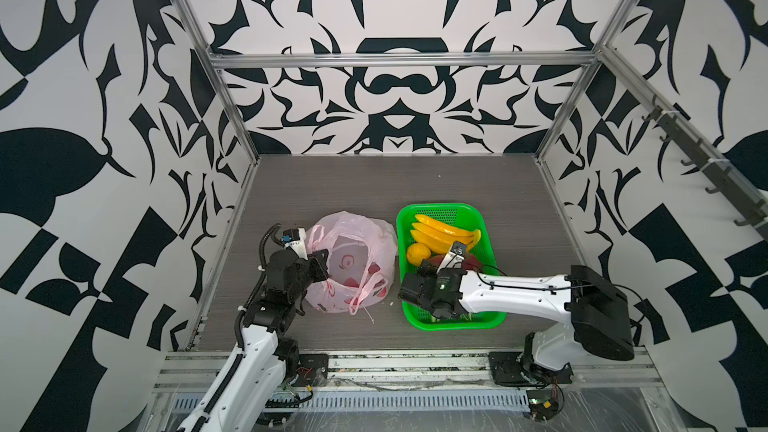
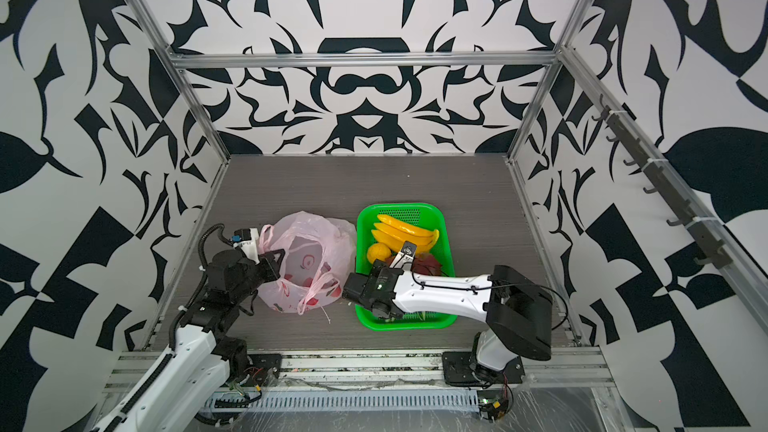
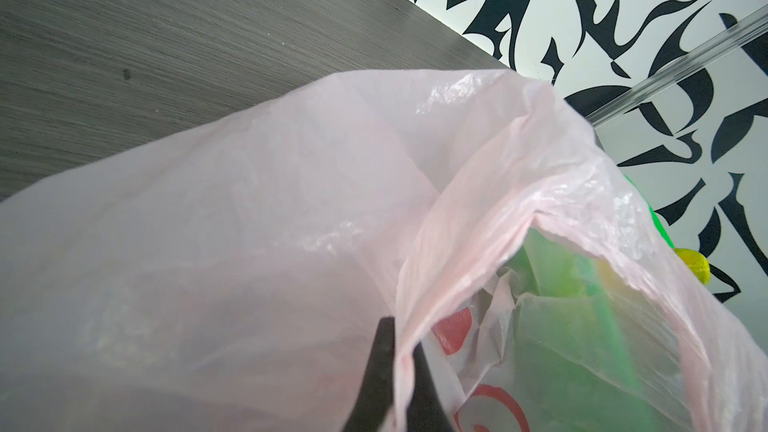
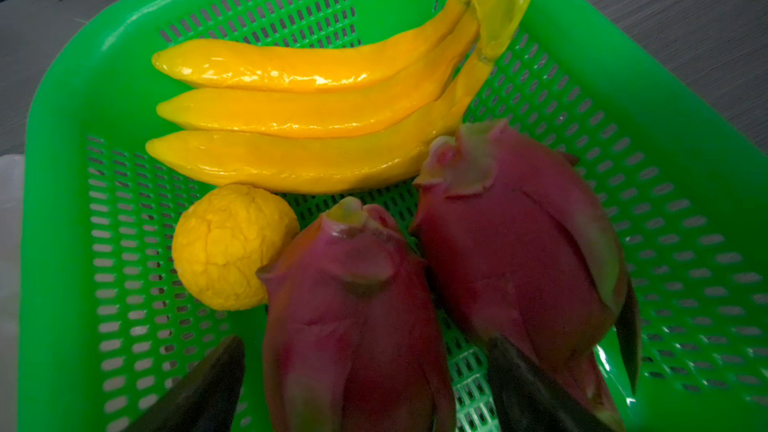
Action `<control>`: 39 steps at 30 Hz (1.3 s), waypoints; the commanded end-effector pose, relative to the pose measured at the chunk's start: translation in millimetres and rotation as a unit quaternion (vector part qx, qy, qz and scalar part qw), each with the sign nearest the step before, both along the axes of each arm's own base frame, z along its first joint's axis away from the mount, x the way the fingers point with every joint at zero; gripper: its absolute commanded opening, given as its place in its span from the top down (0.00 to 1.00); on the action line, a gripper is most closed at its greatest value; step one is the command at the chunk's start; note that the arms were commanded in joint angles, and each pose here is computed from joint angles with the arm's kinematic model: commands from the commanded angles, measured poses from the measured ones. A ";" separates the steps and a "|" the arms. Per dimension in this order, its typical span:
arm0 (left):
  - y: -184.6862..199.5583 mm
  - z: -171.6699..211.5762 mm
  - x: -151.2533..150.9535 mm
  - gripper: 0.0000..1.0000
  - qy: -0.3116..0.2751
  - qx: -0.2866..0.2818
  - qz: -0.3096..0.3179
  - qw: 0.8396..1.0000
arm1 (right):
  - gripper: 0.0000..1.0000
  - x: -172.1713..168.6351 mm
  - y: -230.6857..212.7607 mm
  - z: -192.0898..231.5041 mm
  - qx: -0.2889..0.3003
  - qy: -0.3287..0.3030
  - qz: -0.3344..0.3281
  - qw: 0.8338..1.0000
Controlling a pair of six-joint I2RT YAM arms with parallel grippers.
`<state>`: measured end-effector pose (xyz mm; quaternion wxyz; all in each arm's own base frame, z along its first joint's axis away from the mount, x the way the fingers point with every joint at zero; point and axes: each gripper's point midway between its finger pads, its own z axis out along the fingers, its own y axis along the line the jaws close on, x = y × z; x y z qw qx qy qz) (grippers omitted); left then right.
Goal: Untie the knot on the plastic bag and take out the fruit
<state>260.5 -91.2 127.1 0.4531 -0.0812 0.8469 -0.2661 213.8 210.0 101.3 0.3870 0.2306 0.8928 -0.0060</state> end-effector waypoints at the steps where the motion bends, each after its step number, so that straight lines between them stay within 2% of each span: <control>1: -1.5 -3.5 -1.4 1.00 -0.002 -0.002 -0.005 1.000 | 0.07 1.8 1.5 13.6 -0.004 -0.013 -0.003 1.000; 25: -4.2 -1.7 13.9 0.99 -0.011 -0.010 -0.001 1.000 | 0.08 9.6 -6.8 58.6 -0.018 -0.070 0.019 0.997; 31: -8.6 5.7 21.3 0.81 -0.015 -0.011 -0.009 1.000 | 0.08 9.3 -12.4 63.2 -0.015 -0.082 0.020 0.996; 36: -11.9 11.6 24.8 0.55 -0.010 -0.016 -0.015 1.000 | 0.08 9.2 -16.8 66.8 -0.018 -0.089 0.022 0.996; 39: -12.6 18.8 24.5 0.45 -0.006 -0.016 -0.017 1.000 | 0.08 9.4 -19.6 68.7 -0.019 -0.093 0.022 0.995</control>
